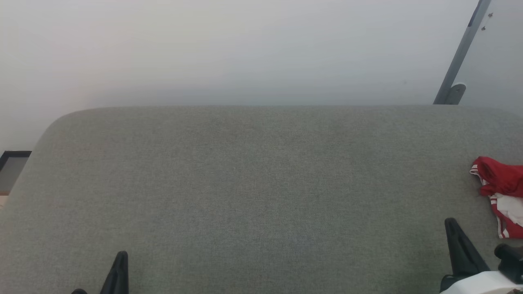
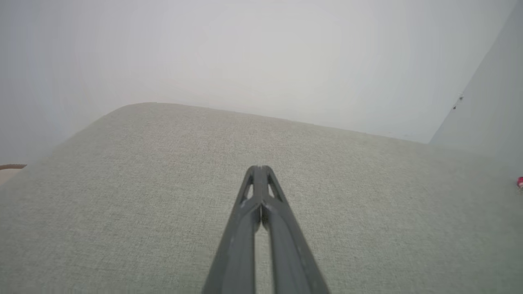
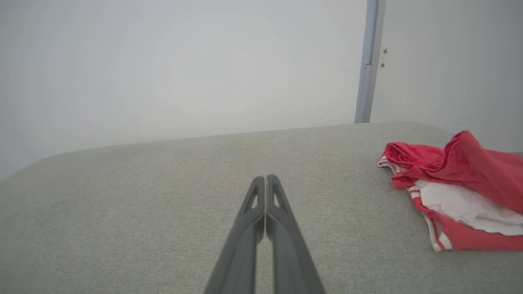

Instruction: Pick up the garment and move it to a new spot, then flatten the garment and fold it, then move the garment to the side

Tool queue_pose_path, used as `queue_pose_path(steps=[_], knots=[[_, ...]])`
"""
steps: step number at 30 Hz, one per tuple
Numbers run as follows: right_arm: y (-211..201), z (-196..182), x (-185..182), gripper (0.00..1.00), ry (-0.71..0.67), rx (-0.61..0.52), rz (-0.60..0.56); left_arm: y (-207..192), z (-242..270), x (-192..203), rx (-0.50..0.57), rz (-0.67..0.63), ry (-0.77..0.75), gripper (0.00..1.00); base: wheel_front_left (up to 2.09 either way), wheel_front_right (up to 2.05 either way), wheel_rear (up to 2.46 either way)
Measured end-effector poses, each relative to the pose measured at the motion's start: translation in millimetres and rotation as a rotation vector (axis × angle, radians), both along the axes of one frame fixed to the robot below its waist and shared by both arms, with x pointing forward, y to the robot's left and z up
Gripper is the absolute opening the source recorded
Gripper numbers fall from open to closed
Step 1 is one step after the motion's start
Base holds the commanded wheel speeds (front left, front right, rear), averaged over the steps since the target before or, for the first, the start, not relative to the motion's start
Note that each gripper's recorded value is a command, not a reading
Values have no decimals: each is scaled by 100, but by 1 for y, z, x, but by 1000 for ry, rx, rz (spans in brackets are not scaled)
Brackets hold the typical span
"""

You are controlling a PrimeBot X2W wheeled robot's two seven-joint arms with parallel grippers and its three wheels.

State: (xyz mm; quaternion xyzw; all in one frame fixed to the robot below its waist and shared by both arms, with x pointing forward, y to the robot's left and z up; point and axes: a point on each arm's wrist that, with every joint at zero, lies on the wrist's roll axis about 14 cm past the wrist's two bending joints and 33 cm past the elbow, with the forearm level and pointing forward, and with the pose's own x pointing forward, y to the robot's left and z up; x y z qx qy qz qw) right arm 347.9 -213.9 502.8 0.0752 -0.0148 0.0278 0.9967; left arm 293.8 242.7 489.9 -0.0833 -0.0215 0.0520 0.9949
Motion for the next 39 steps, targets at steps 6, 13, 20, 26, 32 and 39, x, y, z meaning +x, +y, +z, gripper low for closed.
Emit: queue_pose_path(steps=[6, 13, 20, 26, 32, 39], knots=[[-1, -7, 0, 0, 34, 108, -22, 1, -7, 2, -106, 16, 20, 0, 0, 0, 0], [-3, -8, 3, 0, 47, 231, -41, 2, -7, 10, -230, 29, 15, 0, 0, 0, 0], [-2, -8, 7, 0, 56, 366, -56, 1, -7, 18, -362, 38, 13, 0, 0, 0, 0], [-1, -8, 10, 0, 64, 458, -64, -1, -7, 24, -452, 39, 8, 0, 0, 0, 0], [-1, -8, 13, 0, 71, 543, -69, -3, -5, 30, -545, 39, 0, 0, 0, 0, 0], [1, -8, 16, 0, 74, 641, -74, -5, -6, 36, -633, 35, 0, 0, 0, 0, 0]])
